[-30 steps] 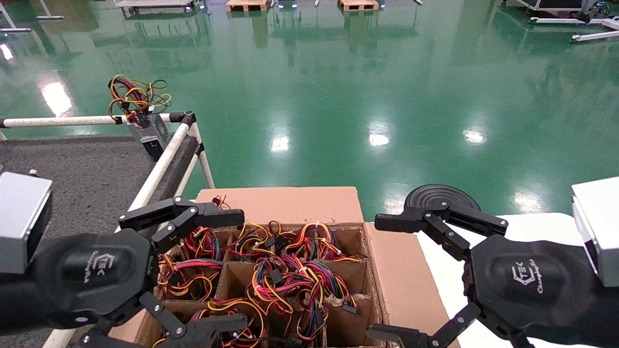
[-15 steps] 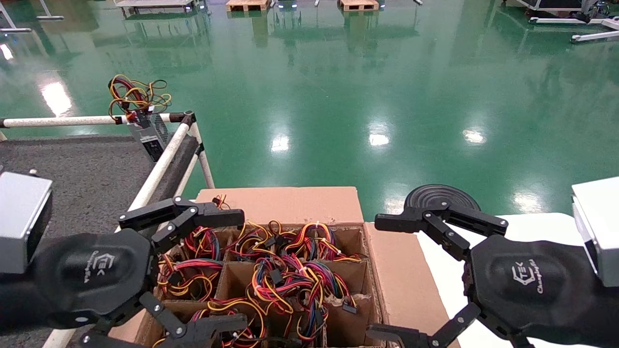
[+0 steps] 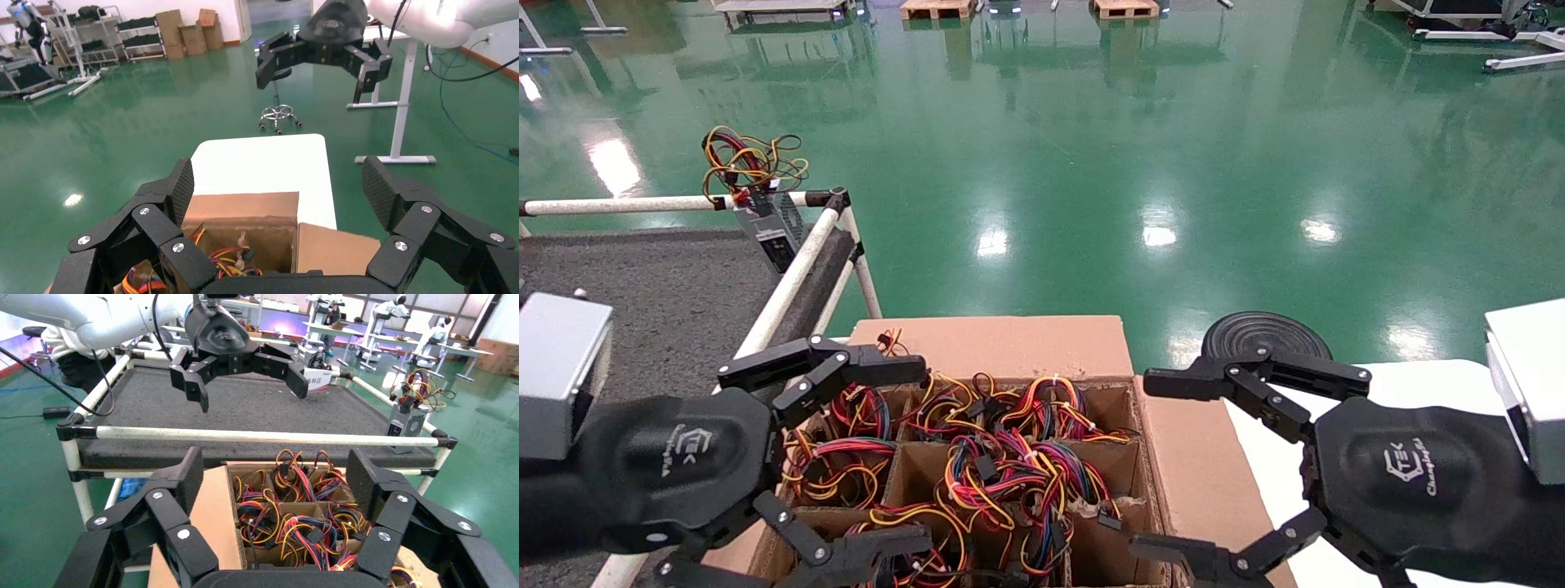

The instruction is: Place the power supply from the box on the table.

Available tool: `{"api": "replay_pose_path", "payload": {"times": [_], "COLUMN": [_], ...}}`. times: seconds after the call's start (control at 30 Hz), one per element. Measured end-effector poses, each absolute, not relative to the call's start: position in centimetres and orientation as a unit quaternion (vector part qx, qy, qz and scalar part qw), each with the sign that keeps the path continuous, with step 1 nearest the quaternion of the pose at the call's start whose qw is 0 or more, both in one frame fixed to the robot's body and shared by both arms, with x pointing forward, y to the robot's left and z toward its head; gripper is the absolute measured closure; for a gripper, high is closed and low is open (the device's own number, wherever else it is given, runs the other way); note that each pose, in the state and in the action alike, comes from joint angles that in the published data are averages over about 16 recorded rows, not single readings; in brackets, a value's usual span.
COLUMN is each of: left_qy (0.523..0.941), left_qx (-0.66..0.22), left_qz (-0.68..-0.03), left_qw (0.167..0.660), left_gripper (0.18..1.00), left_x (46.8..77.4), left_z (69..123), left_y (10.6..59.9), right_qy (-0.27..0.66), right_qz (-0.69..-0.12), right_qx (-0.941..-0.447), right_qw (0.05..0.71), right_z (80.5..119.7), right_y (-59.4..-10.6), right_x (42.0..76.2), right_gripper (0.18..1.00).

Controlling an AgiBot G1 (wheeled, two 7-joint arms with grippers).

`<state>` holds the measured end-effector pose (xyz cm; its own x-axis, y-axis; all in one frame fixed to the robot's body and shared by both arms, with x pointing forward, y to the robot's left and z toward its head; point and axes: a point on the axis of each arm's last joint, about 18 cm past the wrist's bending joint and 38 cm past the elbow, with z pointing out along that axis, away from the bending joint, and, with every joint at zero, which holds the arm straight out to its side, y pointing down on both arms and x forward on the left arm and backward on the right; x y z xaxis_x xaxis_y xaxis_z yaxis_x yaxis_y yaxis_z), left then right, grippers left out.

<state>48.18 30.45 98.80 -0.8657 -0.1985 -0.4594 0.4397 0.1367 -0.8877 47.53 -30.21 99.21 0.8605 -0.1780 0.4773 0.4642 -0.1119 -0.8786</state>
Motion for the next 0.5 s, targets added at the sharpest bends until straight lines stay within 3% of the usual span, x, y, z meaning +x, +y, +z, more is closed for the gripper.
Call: {"api": "replay_pose_path", "payload": {"times": [0.17, 0.5], "left_qy": [0.722, 0.750], "left_qx": [0.075, 0.054], "left_qz": [-0.641, -0.606], "left_qw": [0.247, 0.259], "left_gripper": [0.184, 0.184], "left_x": [49.0, 51.7], "left_z": [98.7, 98.6], "left_y": [30.6, 31.1], "right_qy": [-0.102, -0.102], "right_qz": [-0.244, -0.244], "right_qx": [-0.705, -0.705], "right_qw": [0.659, 0.659], "right_z": [99.2, 99.2], "right_y": [-30.2, -30.2], "right_x": [47.5, 47.5], "right_gripper": [0.271, 0.475]}}
